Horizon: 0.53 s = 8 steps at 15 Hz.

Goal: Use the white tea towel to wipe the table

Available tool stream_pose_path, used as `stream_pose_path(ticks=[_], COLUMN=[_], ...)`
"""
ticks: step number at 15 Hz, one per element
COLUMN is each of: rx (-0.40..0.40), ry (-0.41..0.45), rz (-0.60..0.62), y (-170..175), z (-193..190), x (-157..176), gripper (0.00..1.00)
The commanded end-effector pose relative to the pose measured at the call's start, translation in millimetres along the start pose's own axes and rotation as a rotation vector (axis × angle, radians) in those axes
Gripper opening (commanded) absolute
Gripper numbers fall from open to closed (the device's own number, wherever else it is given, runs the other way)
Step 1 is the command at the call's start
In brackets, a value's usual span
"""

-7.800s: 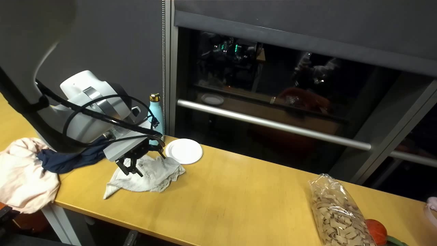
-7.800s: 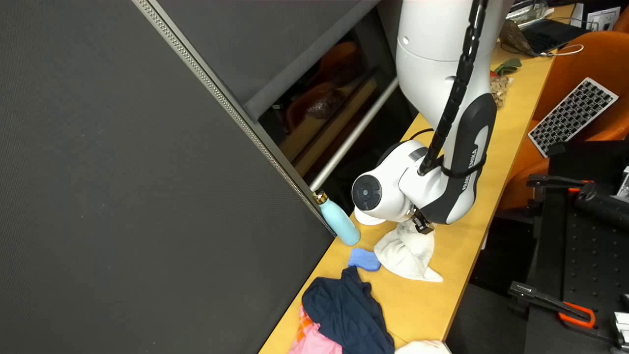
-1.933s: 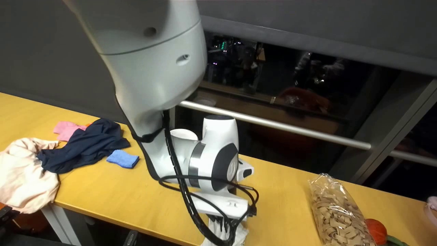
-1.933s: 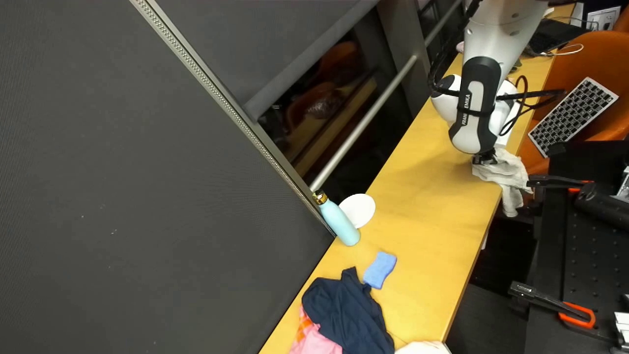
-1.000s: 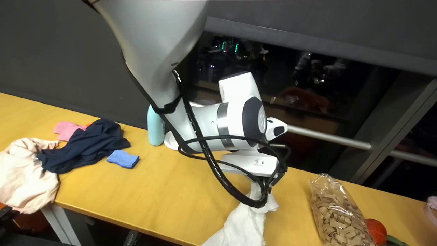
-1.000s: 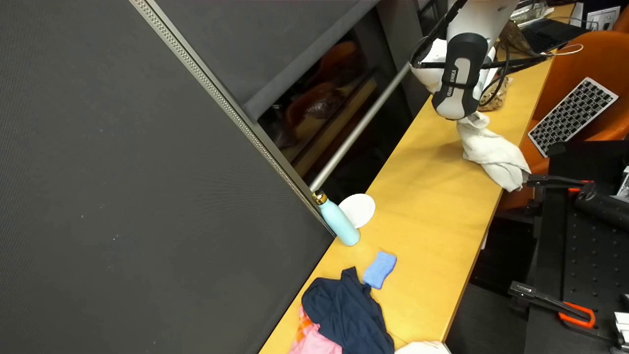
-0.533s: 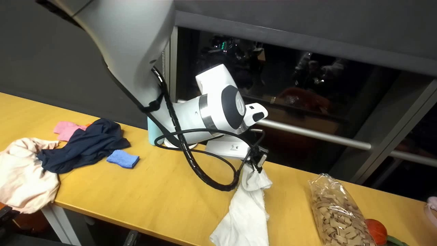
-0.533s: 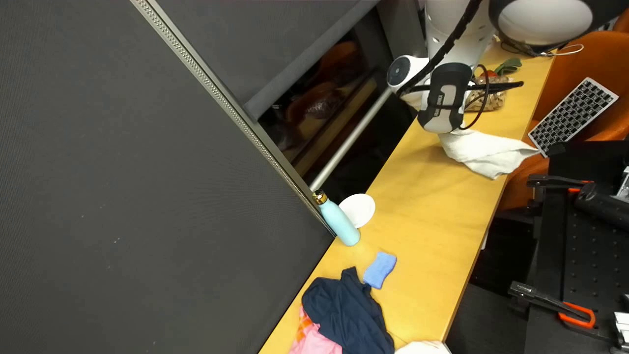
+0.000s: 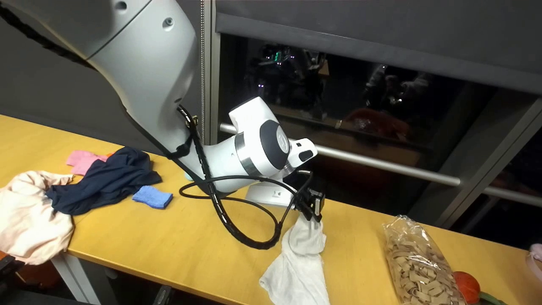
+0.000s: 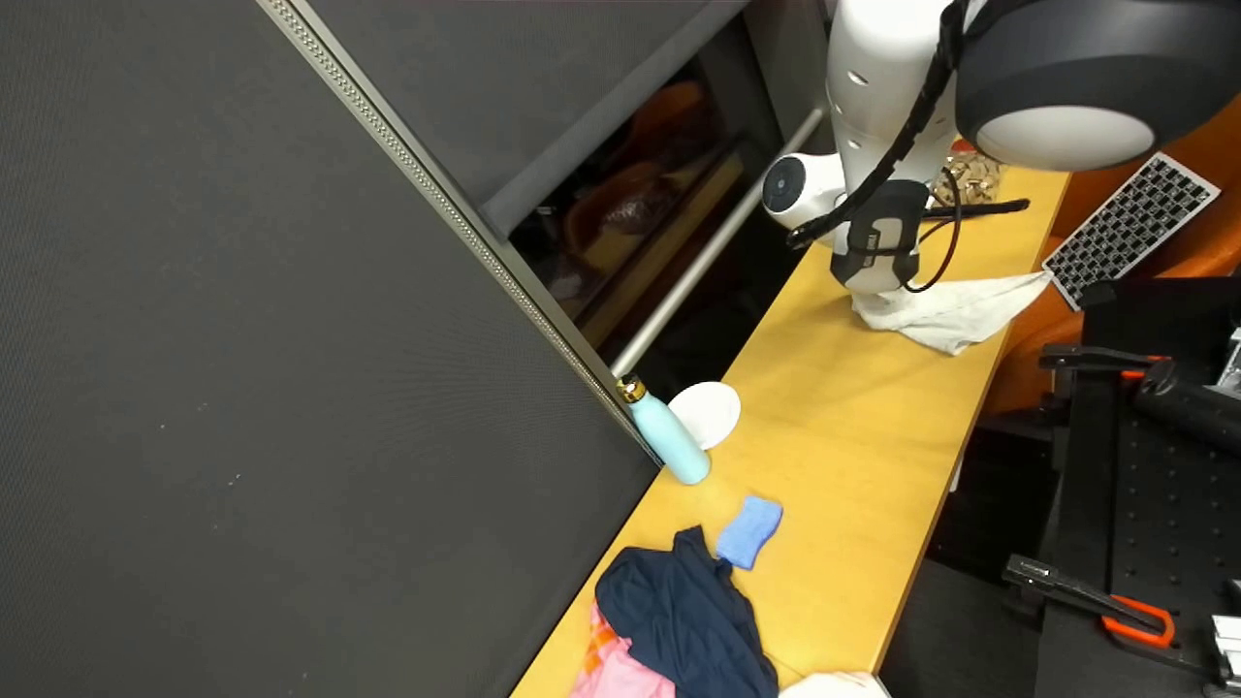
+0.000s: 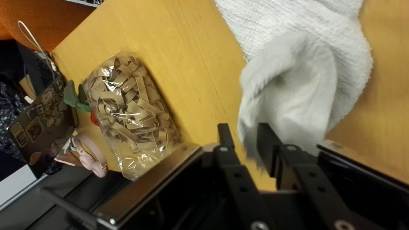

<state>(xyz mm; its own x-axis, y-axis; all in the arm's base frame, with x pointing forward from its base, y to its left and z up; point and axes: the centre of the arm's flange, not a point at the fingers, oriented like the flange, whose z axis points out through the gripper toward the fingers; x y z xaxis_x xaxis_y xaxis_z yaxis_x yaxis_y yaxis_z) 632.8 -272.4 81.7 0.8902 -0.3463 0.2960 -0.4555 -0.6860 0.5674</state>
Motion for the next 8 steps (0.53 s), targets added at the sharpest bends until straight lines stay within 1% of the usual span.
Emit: stream_pose_path(ticks=[1, 3, 6, 7, 8], rx=[-0.025, -0.007, 0.017, 0.045, 0.069], ry=[0.000, -0.002, 0.008, 0.009, 0.015], rz=[0.011, 0.005, 0.000, -0.001, -0.002], y=[13, 20, 29, 32, 35], z=[2, -8, -23, -30, -37], x=[2, 2, 4, 7, 11], gripper=[0.61, 0.74, 0.97, 1.00, 1.00])
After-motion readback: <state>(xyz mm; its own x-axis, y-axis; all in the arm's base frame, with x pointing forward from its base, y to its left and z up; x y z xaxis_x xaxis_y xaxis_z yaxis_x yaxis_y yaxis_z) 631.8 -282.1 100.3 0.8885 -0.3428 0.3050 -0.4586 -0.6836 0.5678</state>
